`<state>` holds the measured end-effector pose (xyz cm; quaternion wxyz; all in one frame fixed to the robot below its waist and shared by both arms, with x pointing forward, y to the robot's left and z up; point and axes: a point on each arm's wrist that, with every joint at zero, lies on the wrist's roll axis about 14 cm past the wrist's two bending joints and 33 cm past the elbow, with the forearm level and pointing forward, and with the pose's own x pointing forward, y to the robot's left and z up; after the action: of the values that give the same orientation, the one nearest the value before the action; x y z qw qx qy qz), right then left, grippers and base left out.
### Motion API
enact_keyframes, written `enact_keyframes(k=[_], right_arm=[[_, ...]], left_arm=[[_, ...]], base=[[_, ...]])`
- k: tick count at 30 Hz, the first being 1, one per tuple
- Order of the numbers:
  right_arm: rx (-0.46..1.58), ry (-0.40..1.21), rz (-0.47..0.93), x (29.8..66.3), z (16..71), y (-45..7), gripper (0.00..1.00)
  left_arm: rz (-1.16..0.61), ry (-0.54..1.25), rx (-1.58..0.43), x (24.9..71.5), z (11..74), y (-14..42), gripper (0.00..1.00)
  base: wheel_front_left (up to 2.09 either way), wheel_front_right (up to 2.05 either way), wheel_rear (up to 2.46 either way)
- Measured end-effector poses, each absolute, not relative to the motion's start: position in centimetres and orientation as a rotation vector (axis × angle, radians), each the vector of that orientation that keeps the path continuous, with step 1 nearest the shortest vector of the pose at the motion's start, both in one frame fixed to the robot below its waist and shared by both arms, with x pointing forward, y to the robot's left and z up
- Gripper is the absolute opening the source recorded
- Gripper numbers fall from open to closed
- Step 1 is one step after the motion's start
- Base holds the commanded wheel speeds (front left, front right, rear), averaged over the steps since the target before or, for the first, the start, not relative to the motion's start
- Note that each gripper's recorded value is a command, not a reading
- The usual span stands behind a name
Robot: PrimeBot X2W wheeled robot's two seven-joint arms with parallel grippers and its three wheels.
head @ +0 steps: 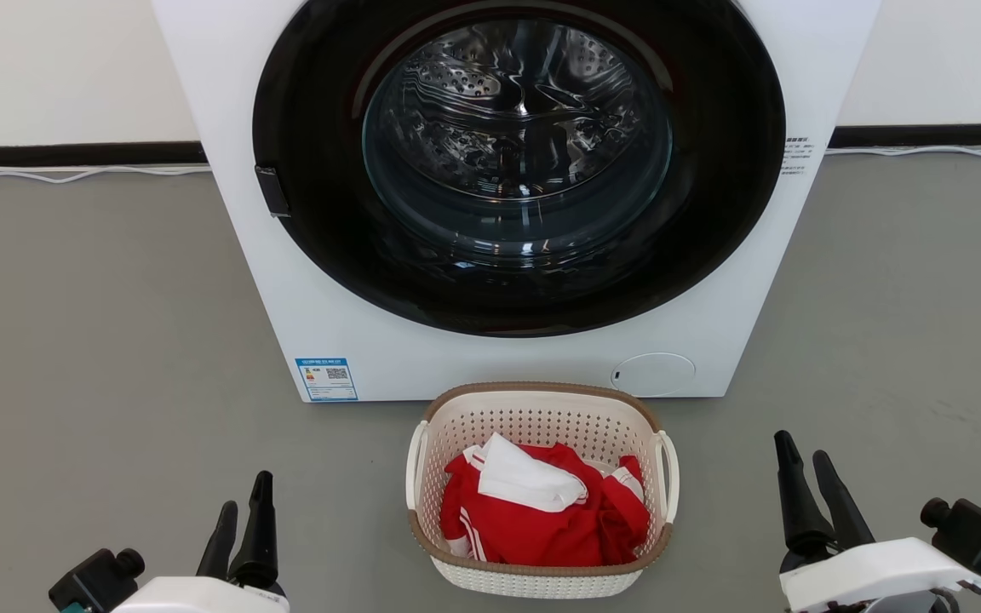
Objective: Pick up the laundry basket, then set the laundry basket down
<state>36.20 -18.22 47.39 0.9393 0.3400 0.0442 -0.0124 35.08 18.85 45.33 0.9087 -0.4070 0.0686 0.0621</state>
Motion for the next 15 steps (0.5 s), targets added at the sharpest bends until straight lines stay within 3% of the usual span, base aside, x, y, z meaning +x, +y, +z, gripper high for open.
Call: enact_keyframes(k=[15], right_arm=[[0.52,0.066,-0.003,36.13,47.77,-18.04,1.0]], left_arm=[[0.116,0.12,-0.66,34.89,45.81,18.82,1.0]], base=[[0.0,0.0,0.0]])
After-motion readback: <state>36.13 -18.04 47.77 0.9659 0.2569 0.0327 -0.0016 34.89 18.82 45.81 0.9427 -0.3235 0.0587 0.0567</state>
